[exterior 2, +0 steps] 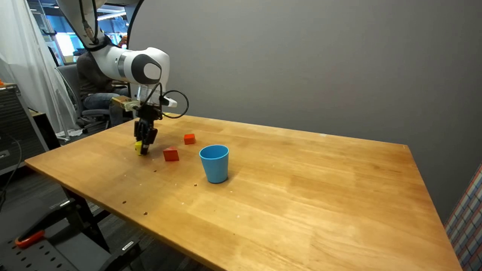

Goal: Pick the yellow block and put it in the cup

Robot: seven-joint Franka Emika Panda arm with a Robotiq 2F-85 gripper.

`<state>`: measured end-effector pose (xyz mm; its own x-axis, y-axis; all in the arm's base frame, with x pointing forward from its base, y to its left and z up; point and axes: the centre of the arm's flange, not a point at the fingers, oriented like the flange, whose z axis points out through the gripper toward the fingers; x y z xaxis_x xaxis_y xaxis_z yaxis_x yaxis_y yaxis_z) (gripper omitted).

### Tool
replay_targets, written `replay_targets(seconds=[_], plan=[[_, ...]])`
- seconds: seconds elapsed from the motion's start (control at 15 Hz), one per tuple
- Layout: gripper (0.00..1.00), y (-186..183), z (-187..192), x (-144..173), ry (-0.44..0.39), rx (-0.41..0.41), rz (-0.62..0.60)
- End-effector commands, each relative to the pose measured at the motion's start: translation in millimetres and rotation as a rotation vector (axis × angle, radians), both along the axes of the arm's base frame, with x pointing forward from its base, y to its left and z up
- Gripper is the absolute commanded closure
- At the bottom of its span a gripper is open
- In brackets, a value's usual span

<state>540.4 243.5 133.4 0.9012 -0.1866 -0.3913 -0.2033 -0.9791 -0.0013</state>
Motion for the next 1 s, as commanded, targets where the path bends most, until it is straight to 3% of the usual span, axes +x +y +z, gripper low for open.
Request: replay_targets(seconds=[0.0, 0.53, 0.93], plan=[[0.8, -18.8, 33.0, -3.1, -0.004, 0.006, -0.102], [0.8, -112.5, 154.9, -40.4, -0.171, -0.069, -0.464], [0.8, -197.1, 165.4, -76.7, -0.182, -0.116, -0.759]])
